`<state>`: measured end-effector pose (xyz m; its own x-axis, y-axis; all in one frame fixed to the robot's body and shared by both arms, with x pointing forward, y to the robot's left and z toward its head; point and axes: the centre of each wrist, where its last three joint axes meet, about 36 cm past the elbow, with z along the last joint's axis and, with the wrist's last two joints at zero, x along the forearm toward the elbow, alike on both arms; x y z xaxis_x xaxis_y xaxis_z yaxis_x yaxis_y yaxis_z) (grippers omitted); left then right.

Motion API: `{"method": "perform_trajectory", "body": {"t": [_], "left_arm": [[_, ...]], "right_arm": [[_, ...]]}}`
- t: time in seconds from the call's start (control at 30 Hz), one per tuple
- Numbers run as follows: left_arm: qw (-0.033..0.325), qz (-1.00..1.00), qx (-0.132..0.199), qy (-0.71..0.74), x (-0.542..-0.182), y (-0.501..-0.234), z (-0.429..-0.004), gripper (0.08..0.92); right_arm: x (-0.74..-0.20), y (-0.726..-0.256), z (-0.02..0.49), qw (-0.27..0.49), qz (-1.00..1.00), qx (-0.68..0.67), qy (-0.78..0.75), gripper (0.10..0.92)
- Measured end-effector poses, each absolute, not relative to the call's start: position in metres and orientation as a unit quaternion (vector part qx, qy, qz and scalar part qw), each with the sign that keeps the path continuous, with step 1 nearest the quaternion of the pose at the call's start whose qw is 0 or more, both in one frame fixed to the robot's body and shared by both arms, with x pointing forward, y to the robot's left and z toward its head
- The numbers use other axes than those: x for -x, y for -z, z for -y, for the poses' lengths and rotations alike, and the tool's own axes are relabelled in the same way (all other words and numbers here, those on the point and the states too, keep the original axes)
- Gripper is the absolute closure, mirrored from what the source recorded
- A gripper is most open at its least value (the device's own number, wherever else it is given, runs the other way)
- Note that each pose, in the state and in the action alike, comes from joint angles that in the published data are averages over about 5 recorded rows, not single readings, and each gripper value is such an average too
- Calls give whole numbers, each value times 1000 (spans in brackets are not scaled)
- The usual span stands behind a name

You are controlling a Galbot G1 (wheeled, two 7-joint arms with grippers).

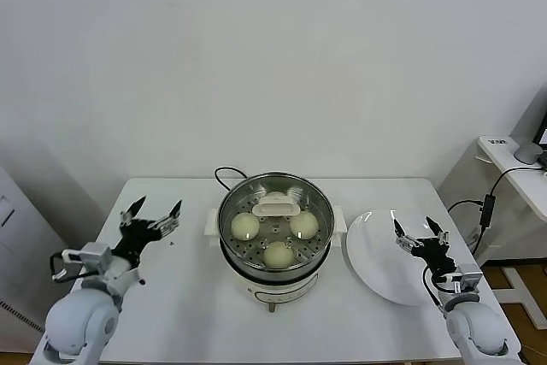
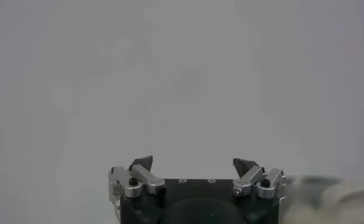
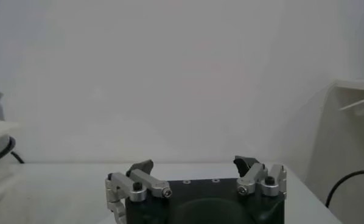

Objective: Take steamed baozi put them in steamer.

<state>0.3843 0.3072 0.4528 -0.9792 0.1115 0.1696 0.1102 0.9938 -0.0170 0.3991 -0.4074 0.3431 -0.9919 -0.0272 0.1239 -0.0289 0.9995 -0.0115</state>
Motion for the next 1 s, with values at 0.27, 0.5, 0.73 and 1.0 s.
{"method": "perform_trajectory", "body": {"t": [0.27, 0.5, 0.73, 1.0], "left_arm": [[127, 992, 5, -17, -382, -417, -323, 177], [144, 989, -14, -3, -380, -393, -323, 177], [152, 988, -21, 10, -378, -381, -320, 177], [159, 987, -24, 17, -374, -373, -316, 177]], "right_arm": [[-389, -355, 407, 73, 997, -19, -11, 200], [-380, -356, 404, 81, 997, -16, -3, 200], [-377, -355, 404, 89, 996, -12, 4, 200], [-377, -352, 403, 93, 996, -9, 10, 200]]}}
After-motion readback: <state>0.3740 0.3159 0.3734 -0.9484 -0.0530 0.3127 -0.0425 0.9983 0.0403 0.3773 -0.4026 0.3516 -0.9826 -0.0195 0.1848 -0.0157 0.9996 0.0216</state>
